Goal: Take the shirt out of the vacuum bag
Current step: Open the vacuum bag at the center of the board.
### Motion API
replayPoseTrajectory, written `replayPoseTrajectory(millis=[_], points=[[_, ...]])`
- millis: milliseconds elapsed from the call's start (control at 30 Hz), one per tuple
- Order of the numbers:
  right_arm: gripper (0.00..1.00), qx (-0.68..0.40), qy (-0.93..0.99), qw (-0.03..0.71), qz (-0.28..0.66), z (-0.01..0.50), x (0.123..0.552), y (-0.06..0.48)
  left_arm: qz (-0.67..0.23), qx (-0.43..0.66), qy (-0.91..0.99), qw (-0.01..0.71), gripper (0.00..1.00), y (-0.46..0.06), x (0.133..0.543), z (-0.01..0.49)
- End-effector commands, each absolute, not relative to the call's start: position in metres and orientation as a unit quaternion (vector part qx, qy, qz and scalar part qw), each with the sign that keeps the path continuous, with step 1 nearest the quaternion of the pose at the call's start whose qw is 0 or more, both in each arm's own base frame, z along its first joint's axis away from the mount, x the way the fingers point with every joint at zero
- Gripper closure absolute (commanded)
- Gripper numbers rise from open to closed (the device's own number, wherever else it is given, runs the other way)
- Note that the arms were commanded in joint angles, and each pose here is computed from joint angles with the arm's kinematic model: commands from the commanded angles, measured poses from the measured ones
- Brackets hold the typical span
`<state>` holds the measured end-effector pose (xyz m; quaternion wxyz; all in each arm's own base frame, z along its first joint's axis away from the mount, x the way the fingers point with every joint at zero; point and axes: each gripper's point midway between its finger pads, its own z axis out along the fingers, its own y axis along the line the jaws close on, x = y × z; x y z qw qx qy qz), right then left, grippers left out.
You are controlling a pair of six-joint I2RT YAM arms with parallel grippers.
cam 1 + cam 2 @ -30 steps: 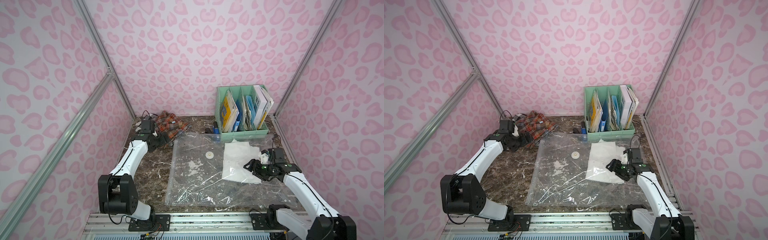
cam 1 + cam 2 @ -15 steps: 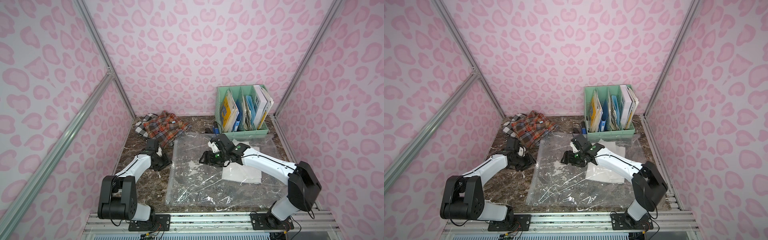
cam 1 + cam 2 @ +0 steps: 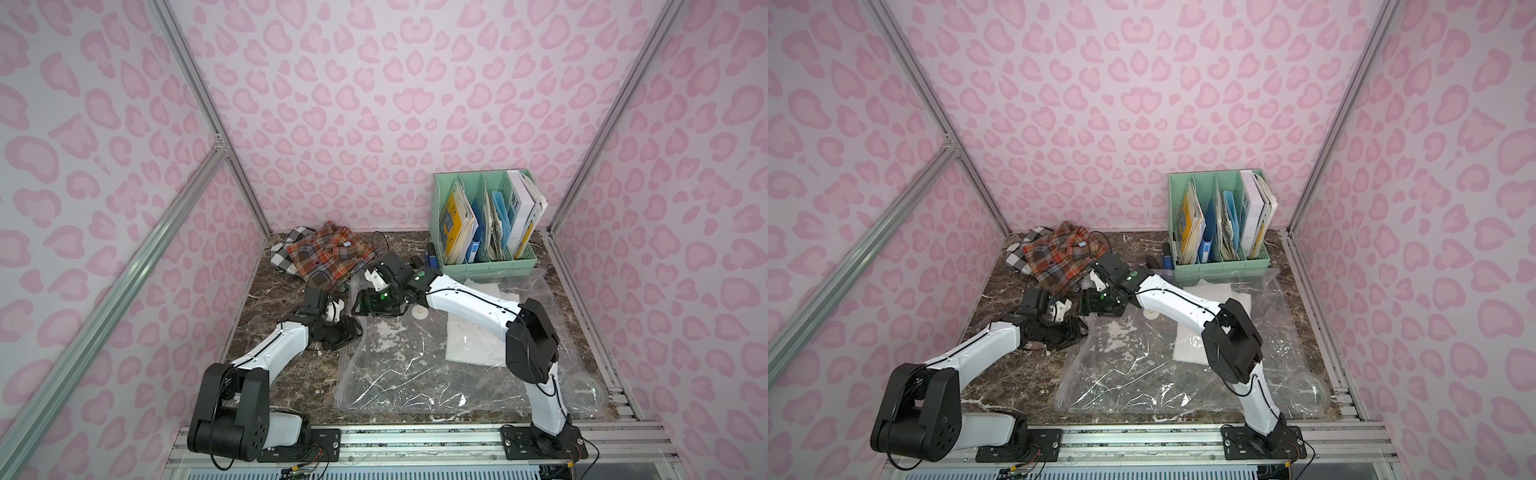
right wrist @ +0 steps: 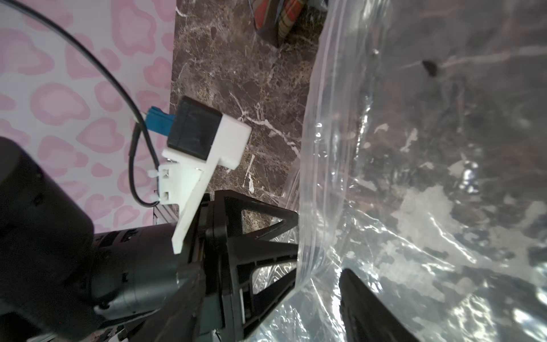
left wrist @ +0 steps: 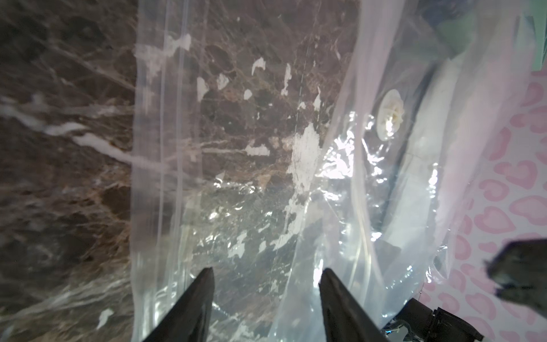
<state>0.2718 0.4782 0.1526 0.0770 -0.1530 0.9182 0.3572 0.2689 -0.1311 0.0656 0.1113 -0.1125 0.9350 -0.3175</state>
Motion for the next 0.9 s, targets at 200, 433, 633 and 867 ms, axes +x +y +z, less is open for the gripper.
replayPoseTrajectory(millis=[200, 433, 633, 867], points=[[0.28, -0.184, 0.942, 0.051, 0.277, 0.127, 0.27, 0.485, -0.351, -0.09, 0.925, 0.113, 0.39, -0.141, 0.258, 0.07], [0.29, -0.182, 0.962, 0.055, 0.199, 0.093, 0.279, 0.469, -0.357, -0.084, 0.923, 0.115, 0.38, -0.144, 0.253, 0.07], [0.3, -0.194, 0.96, 0.057, 0.193, 0.088, 0.281, 0.481, -0.362, -0.081, 0.922, 0.113, 0.37, -0.145, 0.245, 0.068], [0.35, -0.203, 0.966, 0.051, 0.15, 0.07, 0.279, 0.475, -0.368, -0.075, 0.92, 0.116, 0.36, -0.147, 0.244, 0.07]])
